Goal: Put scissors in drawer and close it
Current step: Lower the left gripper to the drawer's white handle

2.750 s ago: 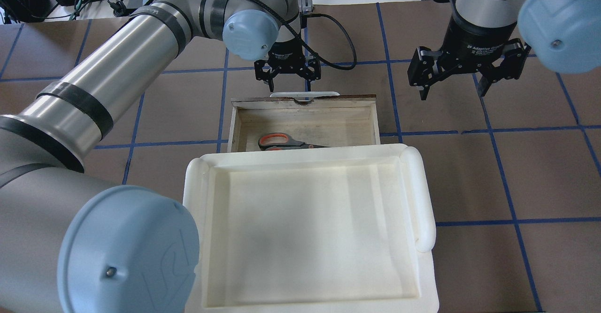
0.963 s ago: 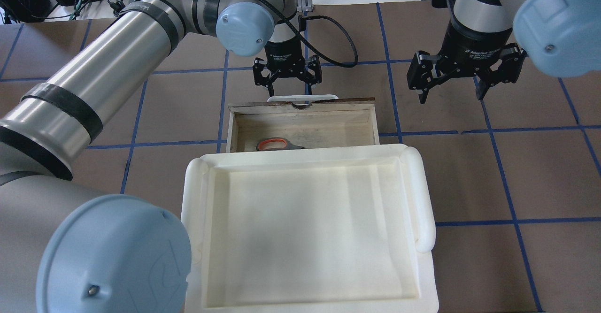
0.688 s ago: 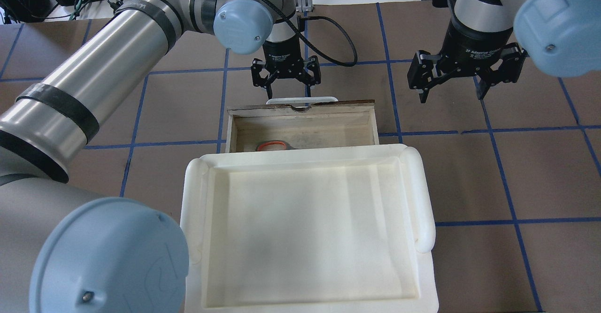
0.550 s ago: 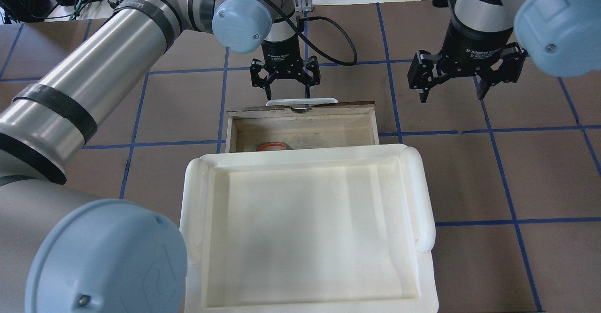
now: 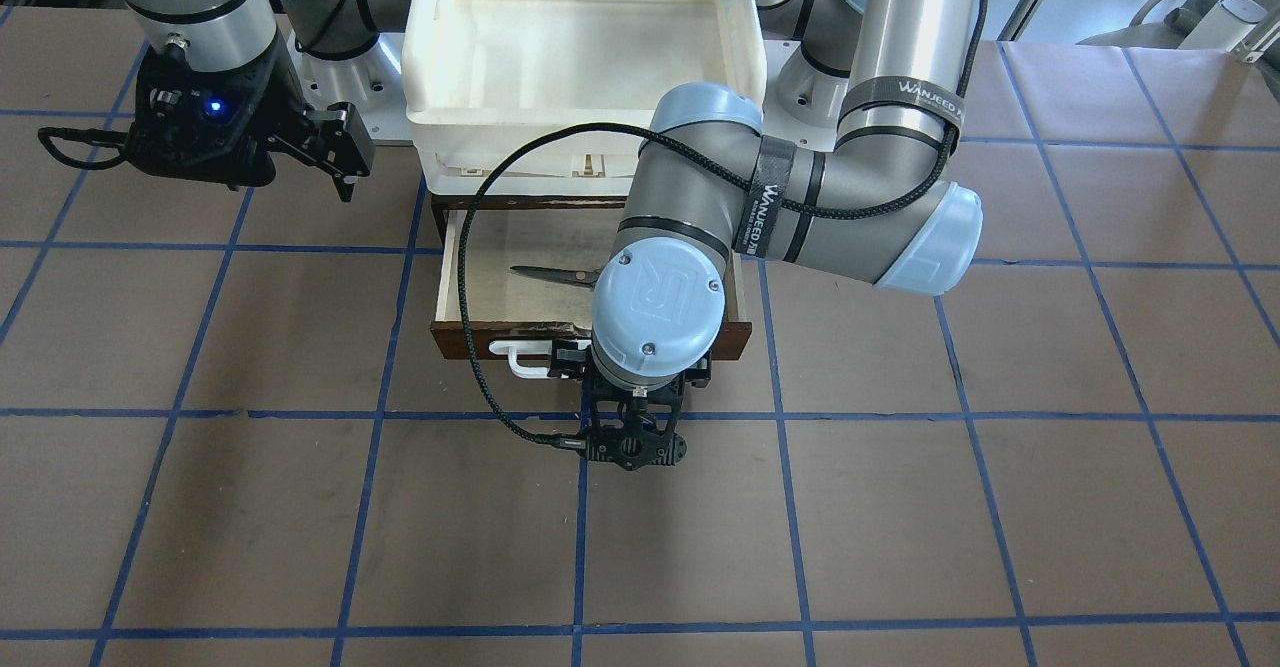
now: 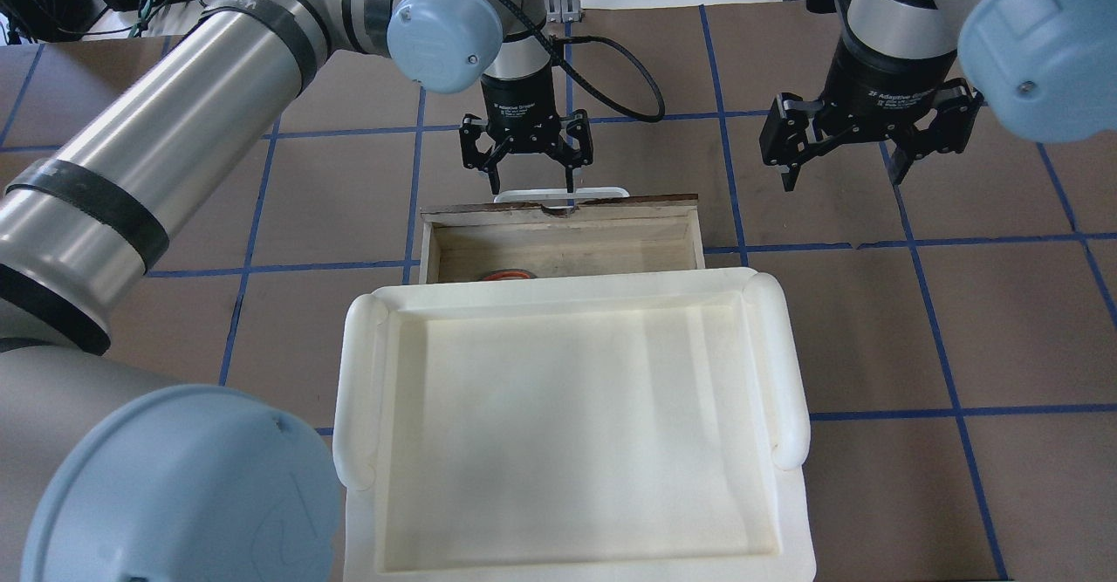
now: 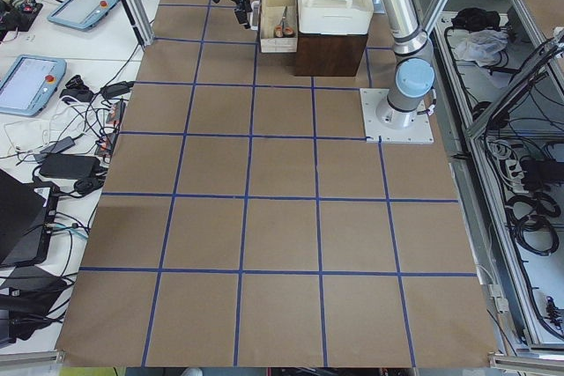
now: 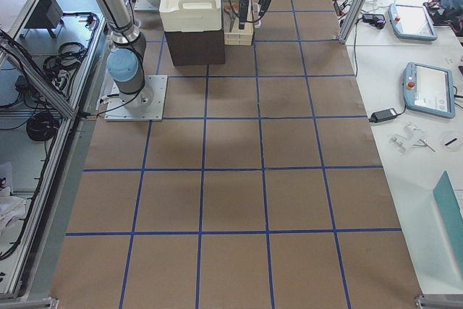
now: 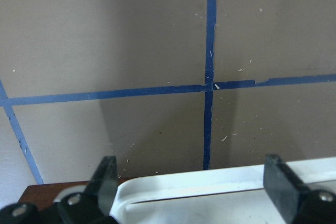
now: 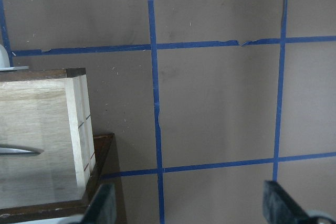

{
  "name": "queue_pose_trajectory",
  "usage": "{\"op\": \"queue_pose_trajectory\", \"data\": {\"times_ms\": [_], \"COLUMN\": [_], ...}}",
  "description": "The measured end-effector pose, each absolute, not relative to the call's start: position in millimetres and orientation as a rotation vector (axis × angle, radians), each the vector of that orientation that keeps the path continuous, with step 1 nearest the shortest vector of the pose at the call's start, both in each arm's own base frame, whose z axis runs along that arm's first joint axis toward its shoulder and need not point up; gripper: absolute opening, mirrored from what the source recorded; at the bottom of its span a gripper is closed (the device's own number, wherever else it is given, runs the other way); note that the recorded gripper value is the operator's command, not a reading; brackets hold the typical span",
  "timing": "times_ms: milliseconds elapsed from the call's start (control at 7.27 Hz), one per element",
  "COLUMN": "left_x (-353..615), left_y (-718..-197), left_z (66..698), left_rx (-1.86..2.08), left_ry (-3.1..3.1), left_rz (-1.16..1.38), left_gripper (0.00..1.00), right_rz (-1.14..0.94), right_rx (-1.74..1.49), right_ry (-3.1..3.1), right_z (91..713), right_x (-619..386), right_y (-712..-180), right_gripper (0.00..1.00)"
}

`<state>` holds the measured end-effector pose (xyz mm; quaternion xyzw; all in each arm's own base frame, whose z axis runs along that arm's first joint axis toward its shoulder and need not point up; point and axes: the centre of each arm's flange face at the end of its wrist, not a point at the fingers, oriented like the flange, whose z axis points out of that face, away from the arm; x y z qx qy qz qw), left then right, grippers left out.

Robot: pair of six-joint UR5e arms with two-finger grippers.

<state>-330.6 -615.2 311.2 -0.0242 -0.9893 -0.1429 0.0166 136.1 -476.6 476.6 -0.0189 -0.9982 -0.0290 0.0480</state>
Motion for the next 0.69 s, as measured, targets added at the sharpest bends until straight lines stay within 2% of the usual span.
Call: {"op": "queue_pose_trajectory", "data": {"times_ms": [688], "left_x": [-330.8], "left_y": [-607.4], "left_z": [319.6], "left_rx": [-0.066], "left_ry": [-3.053], "left_rz": [-0.485], "left_gripper": [1.0], "right_rz": [-0.086], "right_rx": [-0.059], "right_ry": [-3.048], "right_z": [477.6], "right_x": [136.4], "right_y": [-476.0], "right_gripper": [1.0]}}
